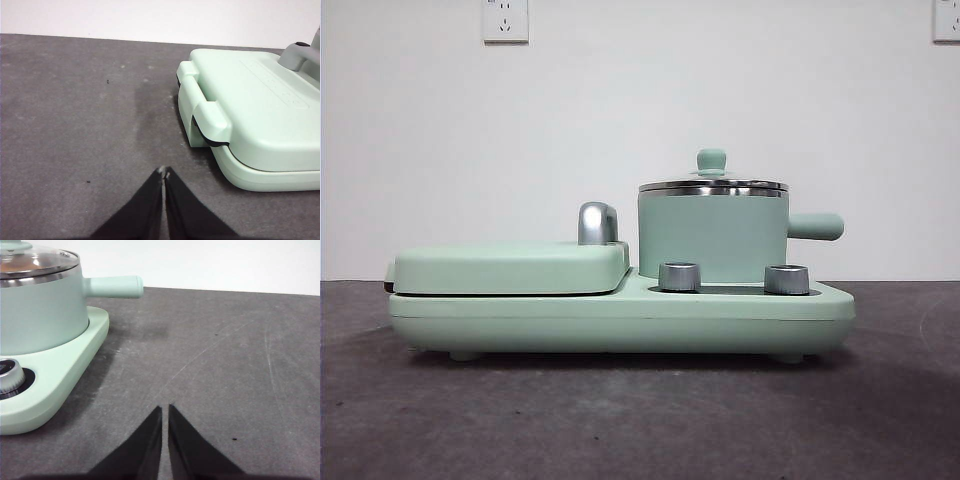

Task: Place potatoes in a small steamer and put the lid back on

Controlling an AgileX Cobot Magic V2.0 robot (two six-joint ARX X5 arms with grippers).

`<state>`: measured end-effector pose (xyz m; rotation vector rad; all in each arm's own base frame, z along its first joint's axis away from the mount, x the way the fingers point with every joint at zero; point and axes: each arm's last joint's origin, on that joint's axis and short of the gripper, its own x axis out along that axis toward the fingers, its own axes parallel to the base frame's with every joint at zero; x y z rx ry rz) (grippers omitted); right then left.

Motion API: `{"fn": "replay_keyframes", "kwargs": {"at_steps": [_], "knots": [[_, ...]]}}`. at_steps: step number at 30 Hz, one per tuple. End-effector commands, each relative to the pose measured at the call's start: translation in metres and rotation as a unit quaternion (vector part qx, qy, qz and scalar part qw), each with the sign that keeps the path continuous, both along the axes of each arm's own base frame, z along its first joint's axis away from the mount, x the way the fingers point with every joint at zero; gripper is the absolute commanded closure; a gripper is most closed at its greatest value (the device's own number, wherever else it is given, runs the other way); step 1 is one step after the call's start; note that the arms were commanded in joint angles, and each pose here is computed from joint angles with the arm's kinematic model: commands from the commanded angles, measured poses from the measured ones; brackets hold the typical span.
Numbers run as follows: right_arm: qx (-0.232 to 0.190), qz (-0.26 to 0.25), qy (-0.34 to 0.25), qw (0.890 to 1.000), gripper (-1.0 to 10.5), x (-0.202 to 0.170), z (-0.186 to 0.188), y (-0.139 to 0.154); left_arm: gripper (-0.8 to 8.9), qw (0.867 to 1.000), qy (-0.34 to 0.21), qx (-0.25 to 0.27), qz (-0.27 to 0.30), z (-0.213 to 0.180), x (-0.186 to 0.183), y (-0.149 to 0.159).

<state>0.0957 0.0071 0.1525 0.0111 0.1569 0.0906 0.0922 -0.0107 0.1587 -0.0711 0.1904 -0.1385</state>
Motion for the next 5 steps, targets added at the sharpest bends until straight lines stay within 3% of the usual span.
{"fn": "replay_keyframes", "kwargs": {"at_steps": [1,5], "knots": [[-0.003,0.001,-0.005,1.000,9.3,0.0003,-0.0004,0.0001,8.06,1.000,0.010,0.005,-0.001,-0.0061,0.0007,0.0000],[-0.003,0.001,-0.005,1.000,9.3,0.0003,-0.0003,0.0001,8.06,1.000,0.010,0.005,-0.001,-0.0061,0.0008,0.0000]]}}
